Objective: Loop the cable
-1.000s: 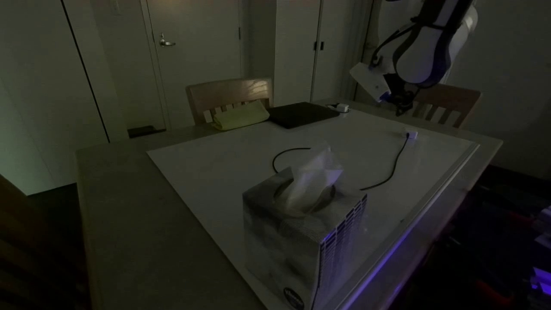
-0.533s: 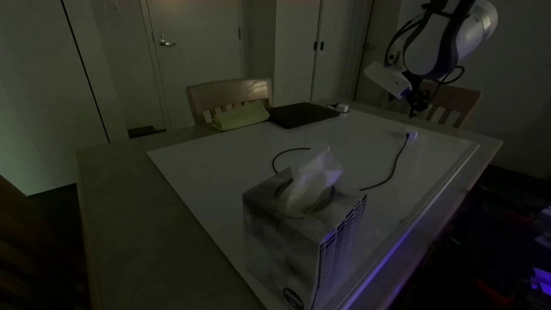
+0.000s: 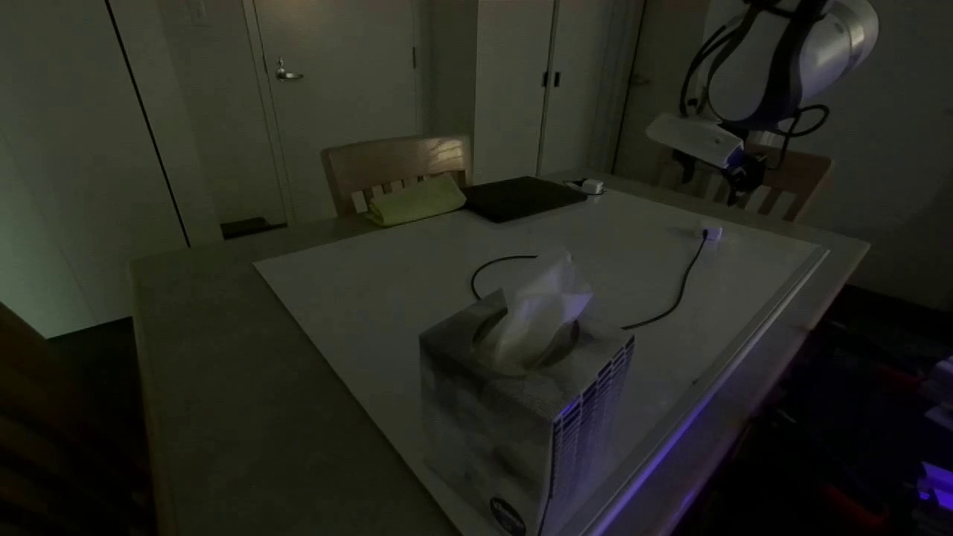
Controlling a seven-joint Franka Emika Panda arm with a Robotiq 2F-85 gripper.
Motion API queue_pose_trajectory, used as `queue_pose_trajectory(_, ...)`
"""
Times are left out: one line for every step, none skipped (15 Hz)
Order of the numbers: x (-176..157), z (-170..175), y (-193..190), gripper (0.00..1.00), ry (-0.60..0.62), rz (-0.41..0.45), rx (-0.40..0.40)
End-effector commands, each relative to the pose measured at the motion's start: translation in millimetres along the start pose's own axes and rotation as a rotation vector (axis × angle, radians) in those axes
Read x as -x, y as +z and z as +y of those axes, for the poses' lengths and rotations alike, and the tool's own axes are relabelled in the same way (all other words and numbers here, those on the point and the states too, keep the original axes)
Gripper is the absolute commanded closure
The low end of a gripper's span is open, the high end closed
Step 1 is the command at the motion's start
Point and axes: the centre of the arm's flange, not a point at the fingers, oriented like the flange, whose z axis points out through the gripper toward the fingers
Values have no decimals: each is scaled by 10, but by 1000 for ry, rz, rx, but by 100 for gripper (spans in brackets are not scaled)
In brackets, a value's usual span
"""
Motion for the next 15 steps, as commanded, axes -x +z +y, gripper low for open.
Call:
queue_pose_trajectory(-102,35,5,0,-123,1,-2)
queue_pose_trajectory(-121,36,22,0,-149,3,-7)
queue_pose_trajectory(-142,46,62,0,-170,6,-10)
queue_pose_trajectory(-175,63,124,0,-206,12,-22)
queue_pose_trajectory(-201,70,169,0,-233,21,-31)
queue_pose_trajectory(-245,60,218,0,-217,10,-26)
queue_pose_trajectory(-153,22,59,0,-194,12,-15)
queue_pose_trajectory(-193,36,87,0,-200,13,-15)
queue_pose_trajectory(-224,48,108,0,-202,13,-13)
queue_pose_trajectory(-240,55,119,0,-202,13,-12)
queue_pose_trajectory(-239,55,120,0,-202,13,-12)
queue_pose_trajectory(-167,35,112,0,-220,13,-31)
queue_pose_trajectory(-151,28,121,0,-228,14,-35)
queue_pose_trajectory(-147,20,129,0,-241,6,-39)
queue_pose_trajectory(-177,21,157,0,-257,-9,-53)
